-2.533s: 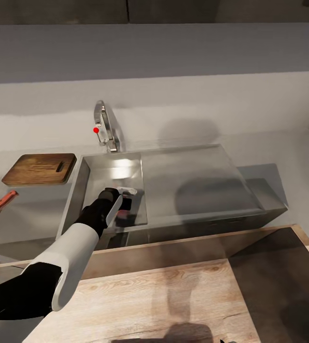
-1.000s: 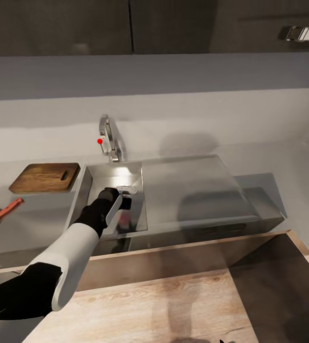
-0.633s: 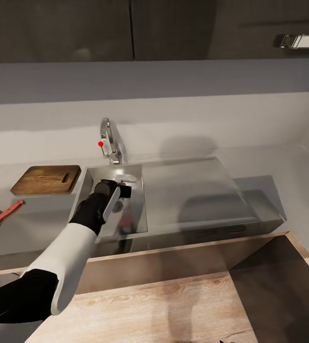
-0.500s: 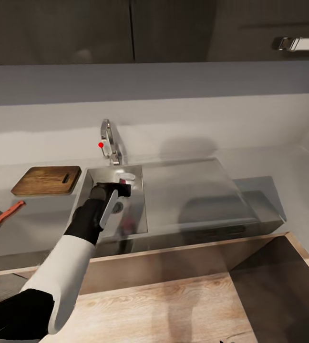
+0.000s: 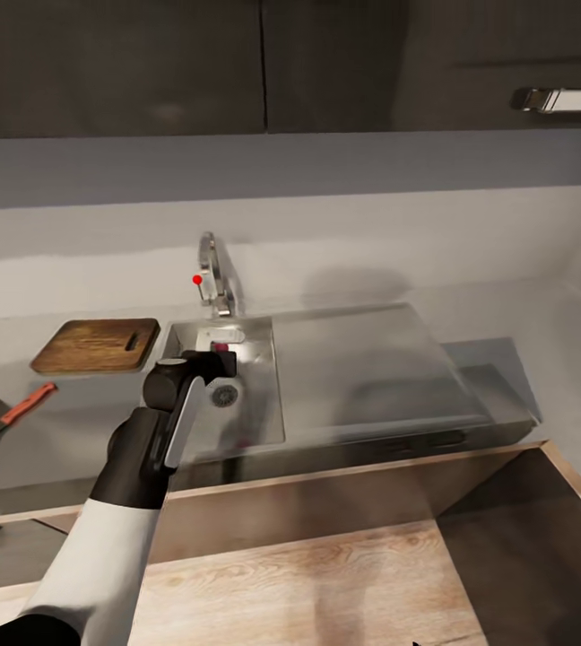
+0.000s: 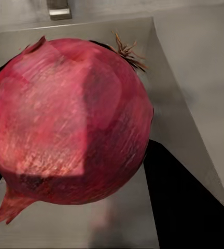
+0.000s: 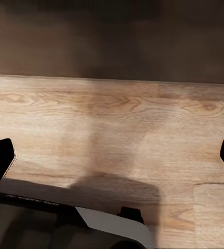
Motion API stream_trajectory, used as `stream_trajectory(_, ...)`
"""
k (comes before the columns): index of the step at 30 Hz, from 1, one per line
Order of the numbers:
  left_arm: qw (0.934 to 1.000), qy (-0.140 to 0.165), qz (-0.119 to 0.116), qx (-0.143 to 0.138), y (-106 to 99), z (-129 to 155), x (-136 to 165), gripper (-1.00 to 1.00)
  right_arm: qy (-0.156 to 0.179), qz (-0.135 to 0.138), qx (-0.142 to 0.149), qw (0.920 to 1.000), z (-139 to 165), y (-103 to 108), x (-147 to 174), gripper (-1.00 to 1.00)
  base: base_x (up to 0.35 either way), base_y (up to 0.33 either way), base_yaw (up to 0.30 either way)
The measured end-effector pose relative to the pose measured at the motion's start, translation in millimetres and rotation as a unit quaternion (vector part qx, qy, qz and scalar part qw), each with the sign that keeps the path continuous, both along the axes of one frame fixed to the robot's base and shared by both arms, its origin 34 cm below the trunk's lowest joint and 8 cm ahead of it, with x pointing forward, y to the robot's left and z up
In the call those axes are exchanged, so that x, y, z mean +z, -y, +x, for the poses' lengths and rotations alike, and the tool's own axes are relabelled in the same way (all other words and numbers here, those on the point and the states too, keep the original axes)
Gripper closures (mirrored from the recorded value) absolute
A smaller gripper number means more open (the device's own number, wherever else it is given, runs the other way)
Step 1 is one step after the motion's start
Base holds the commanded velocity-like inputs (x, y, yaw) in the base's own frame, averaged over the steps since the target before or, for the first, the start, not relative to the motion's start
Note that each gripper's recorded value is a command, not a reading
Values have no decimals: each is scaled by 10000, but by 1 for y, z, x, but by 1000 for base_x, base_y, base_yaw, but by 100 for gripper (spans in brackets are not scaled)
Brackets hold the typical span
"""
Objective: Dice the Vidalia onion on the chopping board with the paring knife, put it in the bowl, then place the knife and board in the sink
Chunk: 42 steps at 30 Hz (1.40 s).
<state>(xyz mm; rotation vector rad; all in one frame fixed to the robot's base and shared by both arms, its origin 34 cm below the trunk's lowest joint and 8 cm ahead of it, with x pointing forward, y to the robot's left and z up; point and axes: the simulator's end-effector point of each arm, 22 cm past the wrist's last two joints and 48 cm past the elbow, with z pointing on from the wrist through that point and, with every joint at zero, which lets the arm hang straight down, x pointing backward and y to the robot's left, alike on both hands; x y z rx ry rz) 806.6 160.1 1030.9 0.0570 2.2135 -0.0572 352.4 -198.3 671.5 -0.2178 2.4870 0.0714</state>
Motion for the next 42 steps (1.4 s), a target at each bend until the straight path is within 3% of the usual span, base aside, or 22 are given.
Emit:
stream_trajectory(11, 9998, 203, -24, -3, 1, 0, 22, 100, 81, 11, 18, 10000, 5, -1, 4, -100, 35, 309, 82)
stream_trajectory(25, 9997, 247, -33, -2, 1, 0, 26, 100, 158, 19, 54, 9999, 8, -1, 6, -100, 191, 223, 5)
stream_trajectory(42, 9996, 273, -39, -1, 1, 1, 28, 100, 145, 21, 46, 9999, 7, -2, 6, -100, 8, 269, 0)
